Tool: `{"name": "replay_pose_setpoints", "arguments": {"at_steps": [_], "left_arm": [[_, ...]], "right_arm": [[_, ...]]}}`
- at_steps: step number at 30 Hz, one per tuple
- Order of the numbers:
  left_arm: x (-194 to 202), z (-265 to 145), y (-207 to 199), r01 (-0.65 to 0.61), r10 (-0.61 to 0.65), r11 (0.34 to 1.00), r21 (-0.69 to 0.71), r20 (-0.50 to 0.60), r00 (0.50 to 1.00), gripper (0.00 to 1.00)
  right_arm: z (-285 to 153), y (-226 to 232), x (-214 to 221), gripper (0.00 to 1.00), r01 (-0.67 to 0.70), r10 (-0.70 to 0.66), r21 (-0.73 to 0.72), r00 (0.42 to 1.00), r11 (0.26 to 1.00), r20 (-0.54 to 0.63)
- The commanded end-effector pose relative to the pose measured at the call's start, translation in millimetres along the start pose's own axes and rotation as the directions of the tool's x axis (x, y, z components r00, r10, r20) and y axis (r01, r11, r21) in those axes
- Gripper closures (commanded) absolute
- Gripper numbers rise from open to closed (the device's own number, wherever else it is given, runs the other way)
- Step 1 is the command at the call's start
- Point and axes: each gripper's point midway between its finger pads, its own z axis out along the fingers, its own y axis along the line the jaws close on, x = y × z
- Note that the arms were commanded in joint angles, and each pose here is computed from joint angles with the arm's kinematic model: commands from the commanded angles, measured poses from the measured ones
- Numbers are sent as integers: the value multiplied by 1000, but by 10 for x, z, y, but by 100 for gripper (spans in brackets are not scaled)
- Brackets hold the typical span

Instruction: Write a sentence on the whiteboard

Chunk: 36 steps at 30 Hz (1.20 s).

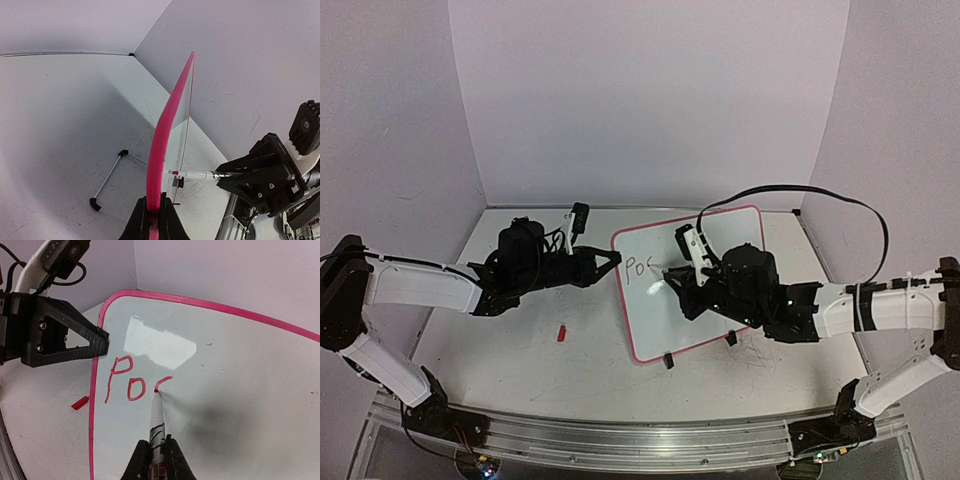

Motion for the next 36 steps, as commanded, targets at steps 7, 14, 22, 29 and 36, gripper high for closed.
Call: {"name": "replay_pose_setpoints", "arguments": {"at_steps": [7, 14, 22, 29, 36], "left_arm": [[-255, -75, -131, -50, 48, 998, 22, 75, 996, 100], [-260, -71, -133, -50, 48, 998, 23, 76, 996, 100], [-260, -83, -136, -49, 47, 999, 23, 76, 996, 100], [-253, -79, -125, -51, 50, 999, 19, 75, 996, 100], [-247, -84, -128, -51, 49, 999, 20, 73, 996, 100]], "right_arm": [[-80, -99, 64, 100, -13, 14, 47, 1000, 999, -9], [-37, 58, 132, 100, -7, 7, -8, 1000, 1000, -31], [40, 139, 35, 100, -13, 13, -27, 1000, 1000, -7], [-164, 9, -123, 100, -31, 30, 15, 998, 999, 53], [-171, -161, -217, 100, -43, 38, 59, 996, 997, 78]]}}
